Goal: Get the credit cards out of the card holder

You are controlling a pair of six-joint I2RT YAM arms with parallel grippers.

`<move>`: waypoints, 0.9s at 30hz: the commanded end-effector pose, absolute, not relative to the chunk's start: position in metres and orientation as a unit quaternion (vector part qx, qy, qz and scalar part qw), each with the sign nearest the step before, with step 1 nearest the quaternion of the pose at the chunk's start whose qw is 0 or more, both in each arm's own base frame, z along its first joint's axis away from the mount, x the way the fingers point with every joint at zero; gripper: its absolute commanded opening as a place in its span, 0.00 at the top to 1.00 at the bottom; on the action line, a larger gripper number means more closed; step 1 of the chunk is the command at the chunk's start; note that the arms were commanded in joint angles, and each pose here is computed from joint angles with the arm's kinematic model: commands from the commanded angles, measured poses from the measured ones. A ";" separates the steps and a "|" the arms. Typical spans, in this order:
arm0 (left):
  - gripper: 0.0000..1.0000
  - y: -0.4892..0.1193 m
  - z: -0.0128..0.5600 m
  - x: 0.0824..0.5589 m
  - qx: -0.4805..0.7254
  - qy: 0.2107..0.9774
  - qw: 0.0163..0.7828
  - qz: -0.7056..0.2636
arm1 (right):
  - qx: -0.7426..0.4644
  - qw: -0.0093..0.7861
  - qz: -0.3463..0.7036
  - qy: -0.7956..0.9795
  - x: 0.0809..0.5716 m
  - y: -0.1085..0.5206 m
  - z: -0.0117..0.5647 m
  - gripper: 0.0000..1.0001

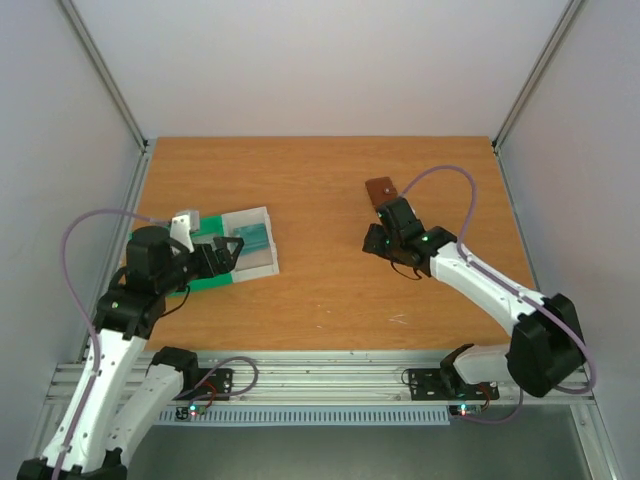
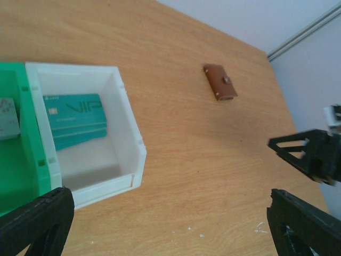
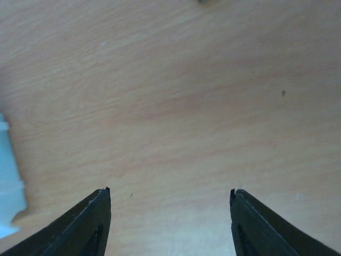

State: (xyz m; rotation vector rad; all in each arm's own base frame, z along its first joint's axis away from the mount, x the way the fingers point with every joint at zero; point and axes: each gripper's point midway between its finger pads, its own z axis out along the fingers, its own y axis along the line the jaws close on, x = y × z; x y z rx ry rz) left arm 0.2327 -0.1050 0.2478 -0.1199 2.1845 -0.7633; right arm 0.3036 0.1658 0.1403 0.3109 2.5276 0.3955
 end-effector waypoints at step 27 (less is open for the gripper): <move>0.01 -0.106 0.273 0.216 -0.006 0.821 0.473 -0.319 | 0.395 0.297 0.253 0.832 0.475 0.091 0.072 0.64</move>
